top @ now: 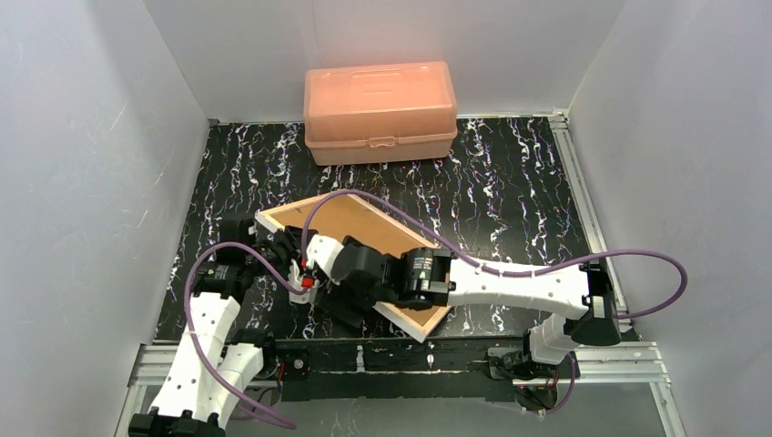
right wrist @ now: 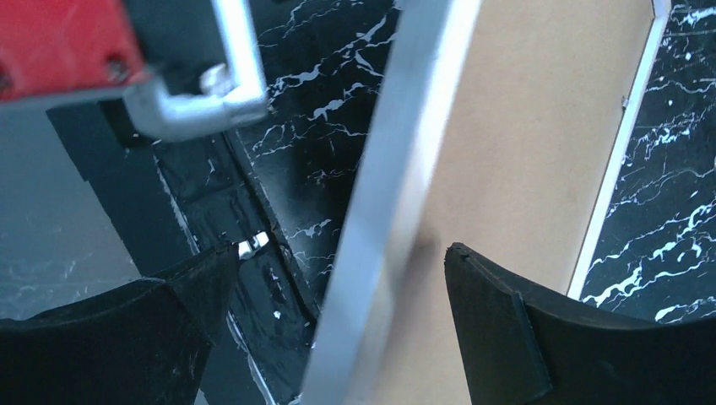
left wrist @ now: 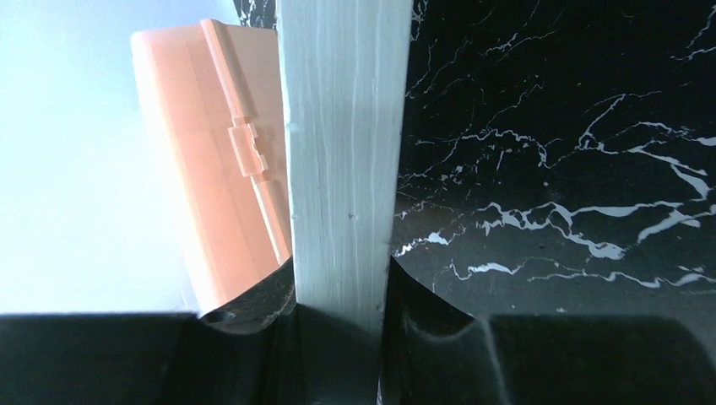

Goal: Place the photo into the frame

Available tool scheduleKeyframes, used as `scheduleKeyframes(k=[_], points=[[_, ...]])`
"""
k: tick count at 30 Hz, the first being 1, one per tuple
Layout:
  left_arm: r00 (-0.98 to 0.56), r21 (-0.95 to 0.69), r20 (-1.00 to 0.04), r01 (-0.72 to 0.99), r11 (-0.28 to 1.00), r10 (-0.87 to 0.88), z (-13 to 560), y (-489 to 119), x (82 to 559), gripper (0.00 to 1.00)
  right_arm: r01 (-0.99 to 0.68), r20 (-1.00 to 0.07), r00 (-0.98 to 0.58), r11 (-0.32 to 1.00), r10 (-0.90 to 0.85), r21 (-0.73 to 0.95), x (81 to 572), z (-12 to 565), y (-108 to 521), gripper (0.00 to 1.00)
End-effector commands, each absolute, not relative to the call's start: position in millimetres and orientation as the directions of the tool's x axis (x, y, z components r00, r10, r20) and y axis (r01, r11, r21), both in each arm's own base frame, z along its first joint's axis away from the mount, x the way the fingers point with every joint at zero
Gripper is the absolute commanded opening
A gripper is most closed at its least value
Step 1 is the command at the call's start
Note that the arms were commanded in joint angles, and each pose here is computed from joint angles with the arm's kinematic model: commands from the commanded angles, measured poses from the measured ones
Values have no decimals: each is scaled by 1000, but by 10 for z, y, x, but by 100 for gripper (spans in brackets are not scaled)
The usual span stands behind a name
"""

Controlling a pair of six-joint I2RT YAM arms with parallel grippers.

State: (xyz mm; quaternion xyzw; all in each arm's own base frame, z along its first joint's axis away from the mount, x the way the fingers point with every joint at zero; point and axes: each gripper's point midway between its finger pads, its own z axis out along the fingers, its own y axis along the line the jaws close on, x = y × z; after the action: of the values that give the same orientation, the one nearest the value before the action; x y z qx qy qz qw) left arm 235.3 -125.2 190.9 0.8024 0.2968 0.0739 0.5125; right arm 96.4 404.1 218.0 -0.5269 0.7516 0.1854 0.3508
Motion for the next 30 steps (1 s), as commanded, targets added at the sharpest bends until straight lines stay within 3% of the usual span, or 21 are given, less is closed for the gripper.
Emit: scheduleKeyframes(k=[1,7,11,14,16,21,22,24,25,29,30], points=[[821,866,-265,433,-250,505,2316,-1344,2104,3,-901,-749,-120,388,-651,-193,1000,2440,4047,99],[812,873,-278,436,-218,512,2493,-1339,2018,3,-858,-734,-52,406,-677,-313,1110,2538,3996,93],[810,871,-287,443,-213,512,2551,-1337,1969,3,-854,-706,14,359,-708,-377,1154,2526,3987,74],[808,871,-290,445,-209,513,2579,-1335,1944,3,-853,-705,33,348,-708,-389,1161,2572,3990,41],[802,871,-302,452,-194,516,2633,-1336,1937,3,-845,-709,37,356,-705,-398,1183,2619,3973,27],[794,879,-310,449,-161,523,2797,-1335,1950,2,-815,-756,43,414,-653,-404,1257,2887,3923,23],[782,875,-331,464,-139,529,2841,-1335,1963,6,-814,-770,46,423,-637,-399,1259,2963,3922,23],[747,858,-386,507,-88,541,2926,-1327,1963,35,-809,-802,40,451,-596,-376,1268,3144,3939,23],[721,842,-423,536,-55,548,2963,-1320,1961,45,-809,-814,33,463,-580,-363,1269,3211,3951,23],[586,753,-581,650,100,565,3144,-1281,1931,77,-812,-836,-6,490,-548,-316,1281,3352,4033,19],[554,733,-611,665,141,566,3196,-1267,1929,78,-814,-840,-23,498,-543,-299,1296,3359,4060,17]])
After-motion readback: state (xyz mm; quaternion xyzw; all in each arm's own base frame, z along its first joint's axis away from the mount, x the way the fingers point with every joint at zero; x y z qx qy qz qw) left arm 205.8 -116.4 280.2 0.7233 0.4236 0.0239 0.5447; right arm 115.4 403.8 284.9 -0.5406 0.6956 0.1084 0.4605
